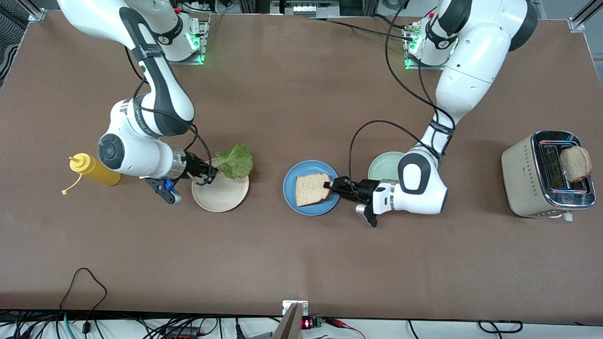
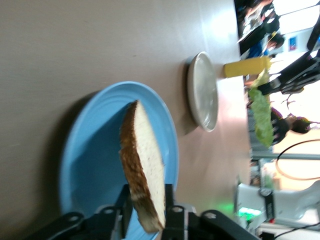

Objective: Make sandwich in blue plate with both arms
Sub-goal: 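Drop the lettuce onto the bread with the right gripper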

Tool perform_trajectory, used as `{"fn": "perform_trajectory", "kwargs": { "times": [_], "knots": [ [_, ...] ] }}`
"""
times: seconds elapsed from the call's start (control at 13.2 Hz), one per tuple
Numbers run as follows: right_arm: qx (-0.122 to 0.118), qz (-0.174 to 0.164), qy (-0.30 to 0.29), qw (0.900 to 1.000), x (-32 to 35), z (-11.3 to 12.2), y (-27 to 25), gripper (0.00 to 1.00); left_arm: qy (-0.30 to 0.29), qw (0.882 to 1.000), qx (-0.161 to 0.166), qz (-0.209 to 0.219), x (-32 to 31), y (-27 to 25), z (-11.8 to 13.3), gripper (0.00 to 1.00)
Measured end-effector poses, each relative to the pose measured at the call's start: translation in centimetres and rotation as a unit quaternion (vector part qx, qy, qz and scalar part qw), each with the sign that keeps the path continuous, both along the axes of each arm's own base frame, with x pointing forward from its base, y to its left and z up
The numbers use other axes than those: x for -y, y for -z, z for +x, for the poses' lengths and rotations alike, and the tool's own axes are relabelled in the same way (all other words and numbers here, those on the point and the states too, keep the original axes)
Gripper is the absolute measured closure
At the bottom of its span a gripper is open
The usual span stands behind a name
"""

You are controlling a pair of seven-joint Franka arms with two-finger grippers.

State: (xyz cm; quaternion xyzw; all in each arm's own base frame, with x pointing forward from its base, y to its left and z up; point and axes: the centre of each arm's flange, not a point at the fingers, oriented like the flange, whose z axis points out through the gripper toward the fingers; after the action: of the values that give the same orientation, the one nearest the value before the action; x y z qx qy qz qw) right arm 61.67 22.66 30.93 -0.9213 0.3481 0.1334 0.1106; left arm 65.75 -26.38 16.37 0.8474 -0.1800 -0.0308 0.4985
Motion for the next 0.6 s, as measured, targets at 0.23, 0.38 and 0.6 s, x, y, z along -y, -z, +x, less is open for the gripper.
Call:
{"fn": "perform_trajectory", "kwargs": {
  "times": [0.23, 0.38, 0.6],
  "knots": [
    [0.003, 0.023, 0.067, 0.998, -3.8, -0.2, 1.4, 0.96, 0.057, 0.997, 0.018, 0.055, -4.2, -3.4, 0.9, 0.33],
    [-0.008, 0.061, 0.108, 0.992, -6.8, -0.5, 2.5, 0.96, 0.091, 0.989, 0.02, 0.113, -6.1, -6.2, 1.0, 0.14],
    [-0.002, 0.101, 0.177, 0.979, -10.7, -0.8, 3.8, 0.96, 0.125, 0.964, 0.021, 0.233, -7.4, -11.2, 0.7, 0.0]
  ]
}}
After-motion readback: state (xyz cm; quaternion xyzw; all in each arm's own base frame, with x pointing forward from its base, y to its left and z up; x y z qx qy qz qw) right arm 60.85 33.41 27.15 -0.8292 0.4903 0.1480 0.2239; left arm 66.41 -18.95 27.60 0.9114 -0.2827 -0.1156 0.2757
